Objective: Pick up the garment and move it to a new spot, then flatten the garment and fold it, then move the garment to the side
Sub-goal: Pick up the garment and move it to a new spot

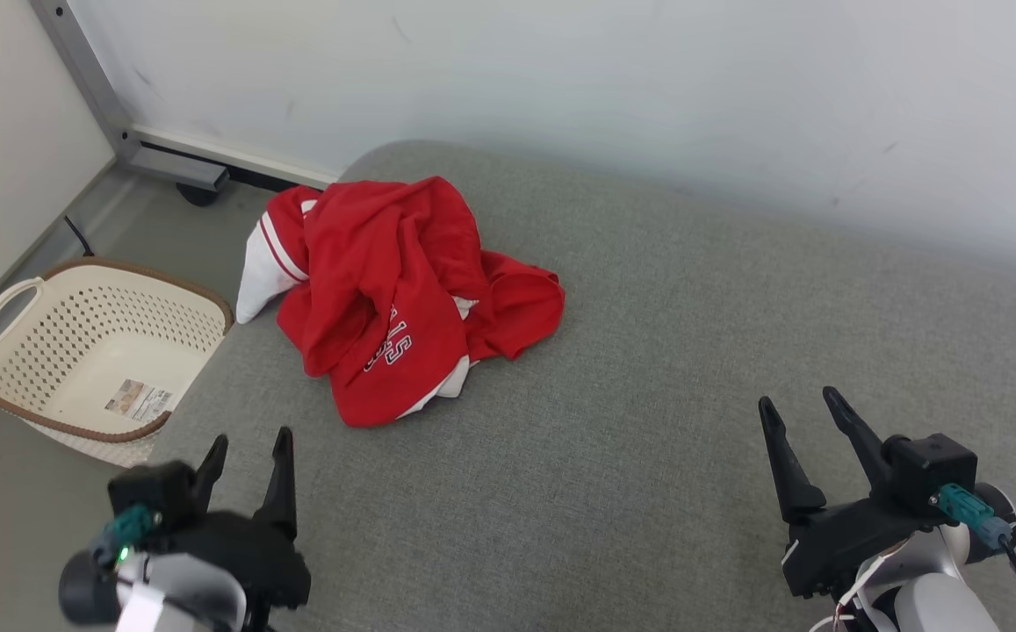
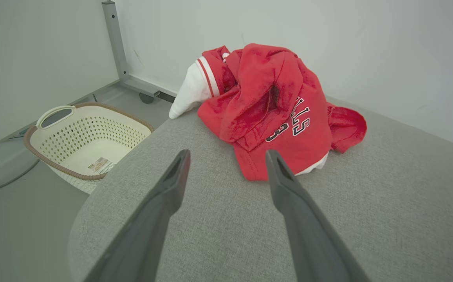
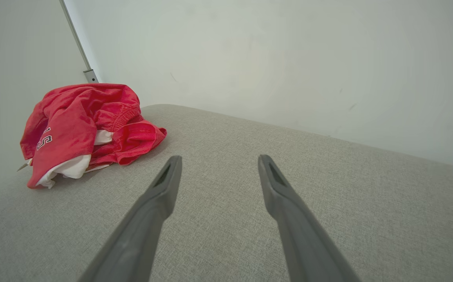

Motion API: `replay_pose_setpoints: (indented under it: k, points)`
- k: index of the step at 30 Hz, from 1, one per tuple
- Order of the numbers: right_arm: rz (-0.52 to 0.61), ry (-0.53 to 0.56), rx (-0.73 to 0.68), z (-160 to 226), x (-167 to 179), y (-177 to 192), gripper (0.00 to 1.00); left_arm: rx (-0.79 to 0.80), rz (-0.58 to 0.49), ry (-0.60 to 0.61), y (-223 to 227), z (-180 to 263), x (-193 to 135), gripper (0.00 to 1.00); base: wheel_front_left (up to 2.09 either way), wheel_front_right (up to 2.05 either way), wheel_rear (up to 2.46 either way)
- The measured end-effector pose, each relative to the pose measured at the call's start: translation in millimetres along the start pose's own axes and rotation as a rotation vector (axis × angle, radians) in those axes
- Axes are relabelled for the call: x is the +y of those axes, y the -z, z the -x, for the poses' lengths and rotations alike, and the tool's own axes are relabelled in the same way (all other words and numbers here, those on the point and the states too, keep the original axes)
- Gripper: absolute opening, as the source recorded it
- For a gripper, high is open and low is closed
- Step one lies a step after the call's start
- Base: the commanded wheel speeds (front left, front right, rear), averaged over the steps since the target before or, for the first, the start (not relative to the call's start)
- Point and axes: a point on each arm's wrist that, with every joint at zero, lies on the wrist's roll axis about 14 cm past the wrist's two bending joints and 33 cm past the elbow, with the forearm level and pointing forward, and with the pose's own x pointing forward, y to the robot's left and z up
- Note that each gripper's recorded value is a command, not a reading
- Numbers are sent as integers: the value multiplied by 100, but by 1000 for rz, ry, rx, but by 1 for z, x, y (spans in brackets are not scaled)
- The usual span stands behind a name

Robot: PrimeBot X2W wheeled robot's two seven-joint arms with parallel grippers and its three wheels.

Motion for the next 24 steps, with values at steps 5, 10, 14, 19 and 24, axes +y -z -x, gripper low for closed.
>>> replay_pose_setpoints:
  k: [5, 10, 14, 19, 24]
  points:
    - [-2, -12, -2, -7, 1, -2, 100, 103, -4, 57, 0, -26, -12, 100, 0, 0, 0]
    - [6, -34, -26, -17, 4, -12, 100, 156, -42, 88, -21, -67, -22, 100, 0, 0, 0]
    - [-1, -36, -28, -24, 0, -14, 100, 220, -51, 97, -31, -99, -30, 100, 0, 0, 0]
    - [-7, -13, -23, -29, -13, -11, 100, 313, -71, 118, -31, -136, -46, 100, 0, 0, 0]
    - [-25, 33, -6, -28, -33, -1, 100, 477, -102, 62, -6, -158, -42, 100, 0, 0, 0]
